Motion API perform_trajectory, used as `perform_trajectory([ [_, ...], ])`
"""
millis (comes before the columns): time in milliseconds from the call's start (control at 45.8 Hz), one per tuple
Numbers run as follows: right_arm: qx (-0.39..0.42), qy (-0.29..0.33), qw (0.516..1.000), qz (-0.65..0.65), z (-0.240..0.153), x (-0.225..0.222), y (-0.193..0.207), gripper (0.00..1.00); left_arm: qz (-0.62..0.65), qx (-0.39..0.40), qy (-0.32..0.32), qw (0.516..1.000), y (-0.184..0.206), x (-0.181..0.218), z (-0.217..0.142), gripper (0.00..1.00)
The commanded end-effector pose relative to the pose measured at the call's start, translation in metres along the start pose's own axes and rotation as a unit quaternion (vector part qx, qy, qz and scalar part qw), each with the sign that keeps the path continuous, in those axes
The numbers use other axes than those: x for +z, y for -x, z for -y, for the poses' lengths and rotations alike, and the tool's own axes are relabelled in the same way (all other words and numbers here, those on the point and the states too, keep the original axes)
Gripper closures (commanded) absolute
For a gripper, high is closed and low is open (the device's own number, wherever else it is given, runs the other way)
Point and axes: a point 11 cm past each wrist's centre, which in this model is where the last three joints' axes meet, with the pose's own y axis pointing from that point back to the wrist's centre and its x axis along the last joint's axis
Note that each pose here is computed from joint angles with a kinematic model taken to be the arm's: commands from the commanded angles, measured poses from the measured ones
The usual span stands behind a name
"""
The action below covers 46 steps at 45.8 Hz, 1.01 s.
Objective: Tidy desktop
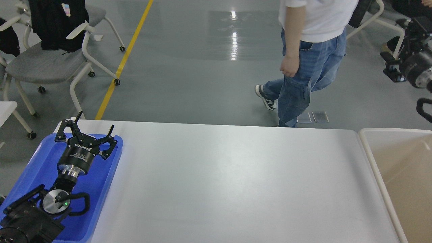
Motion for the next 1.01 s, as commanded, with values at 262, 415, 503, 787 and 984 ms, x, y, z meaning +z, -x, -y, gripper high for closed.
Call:
perform_trajectory([
  [262,0.014,-0.104,0.985,0.139,-0.067,0.12,0.063,0.0,0.0,0.0,0.0,1.0,0.0,0.0,0.0,0.01],
  [415,0.015,-0.059,0.986,0.157,-0.09,0.163,0.083,0.0,0.0,0.0,0.0,1.0,0.0,0.0,0.0,0.01],
  [503,0.016,-0.042,0.985,0.167,-0.101,0.179,0.092,0.0,0.0,0.0,0.0,1.0,0.0,0.0,0.0,0.01],
  [787,0.012,-0.033,0.983,0.18,-0.104,0.187,0.108,0.0,0.0,0.0,0.0,1.0,0.0,0.0,0.0,0.01],
  [984,0.012,-0.033,0.983,0.182,-0.103,0.187,0.111,0.0,0.0,0.0,0.0,1.0,0.0,0.0,0.0,0.01],
])
